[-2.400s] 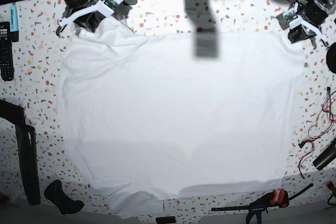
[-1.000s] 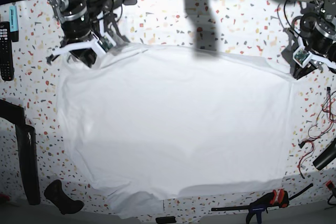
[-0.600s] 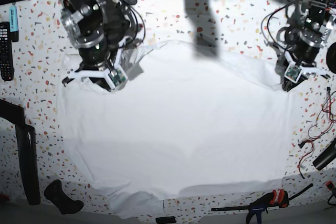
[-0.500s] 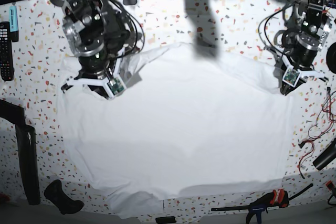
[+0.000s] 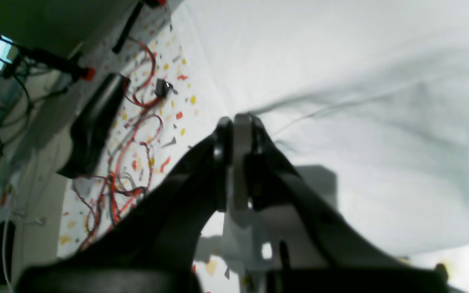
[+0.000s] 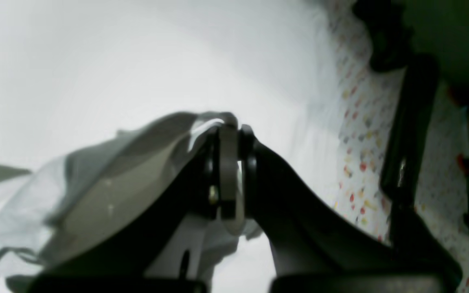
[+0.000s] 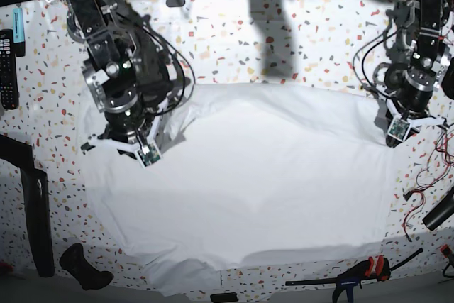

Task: Fold the T-shirt properly
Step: 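Lift the collar edge and carry it over toward the hem with both grippers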

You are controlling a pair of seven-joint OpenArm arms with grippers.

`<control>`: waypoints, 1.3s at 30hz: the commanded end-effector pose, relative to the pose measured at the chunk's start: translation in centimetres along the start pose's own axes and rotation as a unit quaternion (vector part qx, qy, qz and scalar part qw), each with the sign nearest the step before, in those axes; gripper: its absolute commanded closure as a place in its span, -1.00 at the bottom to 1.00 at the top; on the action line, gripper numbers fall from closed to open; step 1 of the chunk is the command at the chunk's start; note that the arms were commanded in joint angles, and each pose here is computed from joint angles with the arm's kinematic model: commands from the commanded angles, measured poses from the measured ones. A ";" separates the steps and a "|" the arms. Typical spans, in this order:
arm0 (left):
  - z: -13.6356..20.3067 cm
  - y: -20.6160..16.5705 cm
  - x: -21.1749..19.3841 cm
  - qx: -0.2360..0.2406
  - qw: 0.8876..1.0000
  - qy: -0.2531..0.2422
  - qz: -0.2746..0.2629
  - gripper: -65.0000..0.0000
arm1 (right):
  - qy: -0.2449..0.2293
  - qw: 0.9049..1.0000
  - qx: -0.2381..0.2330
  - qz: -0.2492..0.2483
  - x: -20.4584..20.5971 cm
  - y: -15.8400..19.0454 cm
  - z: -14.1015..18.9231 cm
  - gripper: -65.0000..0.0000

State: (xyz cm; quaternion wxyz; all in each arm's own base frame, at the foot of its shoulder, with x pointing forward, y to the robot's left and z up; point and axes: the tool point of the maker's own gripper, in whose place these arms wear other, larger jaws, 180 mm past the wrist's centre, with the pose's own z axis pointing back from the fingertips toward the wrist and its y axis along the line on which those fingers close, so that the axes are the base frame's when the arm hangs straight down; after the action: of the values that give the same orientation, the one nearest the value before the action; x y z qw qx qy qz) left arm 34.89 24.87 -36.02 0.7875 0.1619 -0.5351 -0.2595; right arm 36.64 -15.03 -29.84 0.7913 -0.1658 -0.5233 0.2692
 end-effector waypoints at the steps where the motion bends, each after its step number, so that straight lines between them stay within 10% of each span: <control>1: -0.4 1.7 1.0 0.018 1.000 -0.018 -0.003 1.00 | -0.024 1.000 -0.019 -0.002 1.7 -1.6 -0.2 1.00; 39: -7.6 3.8 -0.1 0.022 0.993 0.004 0.113 1.00 | -0.056 0.997 0.039 -0.040 6.6 -6.0 -7.7 1.00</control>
State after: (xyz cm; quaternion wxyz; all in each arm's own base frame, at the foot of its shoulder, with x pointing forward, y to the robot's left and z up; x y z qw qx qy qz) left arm 41.40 27.18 -39.43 0.8304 0.1075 -0.5232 -0.1586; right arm 46.22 -15.83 -27.34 0.7972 -0.0948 -0.5309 0.2714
